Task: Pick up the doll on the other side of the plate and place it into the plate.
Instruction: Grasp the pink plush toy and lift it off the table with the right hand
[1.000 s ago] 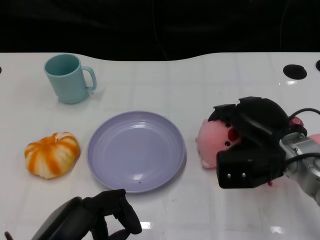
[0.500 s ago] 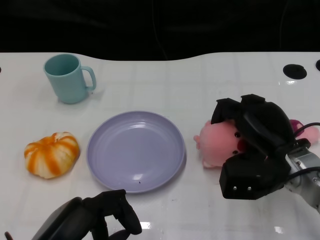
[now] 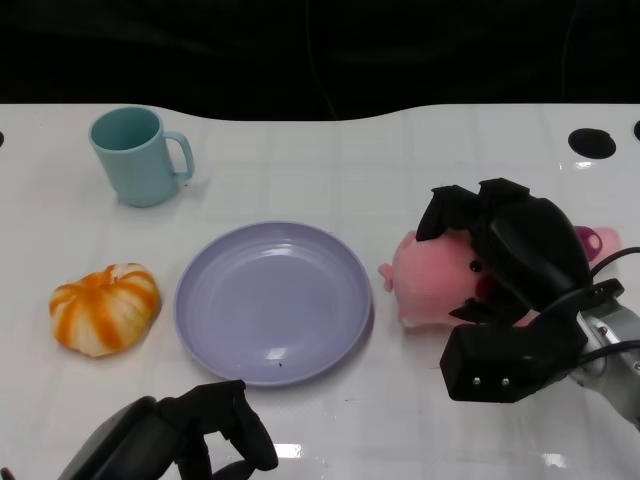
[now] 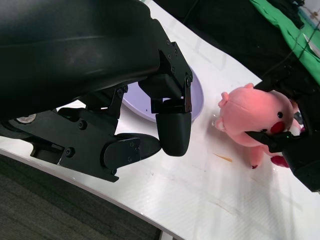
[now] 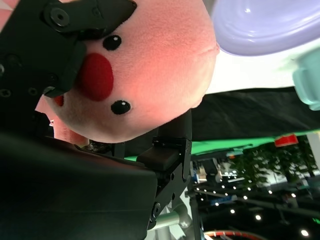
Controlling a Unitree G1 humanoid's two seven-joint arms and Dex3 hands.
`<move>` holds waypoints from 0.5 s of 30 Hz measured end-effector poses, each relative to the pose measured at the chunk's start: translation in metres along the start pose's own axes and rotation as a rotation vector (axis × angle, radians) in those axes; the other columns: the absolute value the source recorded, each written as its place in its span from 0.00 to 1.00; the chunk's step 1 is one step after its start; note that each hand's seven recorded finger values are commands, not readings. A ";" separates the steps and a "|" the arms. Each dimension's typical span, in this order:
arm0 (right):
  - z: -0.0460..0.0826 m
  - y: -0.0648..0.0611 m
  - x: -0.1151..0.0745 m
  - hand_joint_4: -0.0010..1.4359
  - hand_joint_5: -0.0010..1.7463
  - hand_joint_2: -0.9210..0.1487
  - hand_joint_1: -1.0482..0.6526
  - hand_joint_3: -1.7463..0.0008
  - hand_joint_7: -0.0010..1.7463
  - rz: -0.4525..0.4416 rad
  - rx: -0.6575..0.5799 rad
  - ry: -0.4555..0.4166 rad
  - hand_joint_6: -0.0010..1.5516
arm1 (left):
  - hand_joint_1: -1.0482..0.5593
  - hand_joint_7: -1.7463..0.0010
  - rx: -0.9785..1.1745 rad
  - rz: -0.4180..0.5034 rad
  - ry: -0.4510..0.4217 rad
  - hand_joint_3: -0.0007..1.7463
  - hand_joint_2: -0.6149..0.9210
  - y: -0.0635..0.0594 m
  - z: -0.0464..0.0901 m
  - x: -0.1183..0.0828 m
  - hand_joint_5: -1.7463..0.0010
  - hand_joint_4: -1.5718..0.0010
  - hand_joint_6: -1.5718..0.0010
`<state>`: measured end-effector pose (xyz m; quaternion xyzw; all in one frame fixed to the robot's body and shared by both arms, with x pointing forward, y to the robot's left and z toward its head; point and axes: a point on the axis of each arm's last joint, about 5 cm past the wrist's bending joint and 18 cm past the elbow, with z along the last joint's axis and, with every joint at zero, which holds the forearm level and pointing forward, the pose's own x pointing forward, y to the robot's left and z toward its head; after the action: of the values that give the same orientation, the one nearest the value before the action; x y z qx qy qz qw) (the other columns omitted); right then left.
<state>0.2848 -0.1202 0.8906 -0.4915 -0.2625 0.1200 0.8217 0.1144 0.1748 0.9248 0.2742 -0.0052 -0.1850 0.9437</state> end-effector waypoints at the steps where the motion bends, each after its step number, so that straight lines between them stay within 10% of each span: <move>1: 0.001 -0.002 0.001 0.70 1.00 0.59 0.51 0.18 1.00 -0.014 0.008 -0.005 0.50 | 0.49 0.28 -0.001 -0.001 0.002 0.34 0.95 0.000 0.000 -0.001 0.01 0.59 0.59; 15: 0.041 -0.011 0.039 0.70 1.00 0.65 0.48 0.16 1.00 -0.106 0.151 -0.132 0.48 | 0.48 0.29 0.011 -0.021 0.019 0.34 0.95 -0.009 0.003 -0.001 0.00 0.57 0.58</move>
<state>0.2946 -0.0771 0.9276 -0.4045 -0.3319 0.1277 0.8426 0.1103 0.1667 0.9231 0.2811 0.0054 -0.1923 0.9402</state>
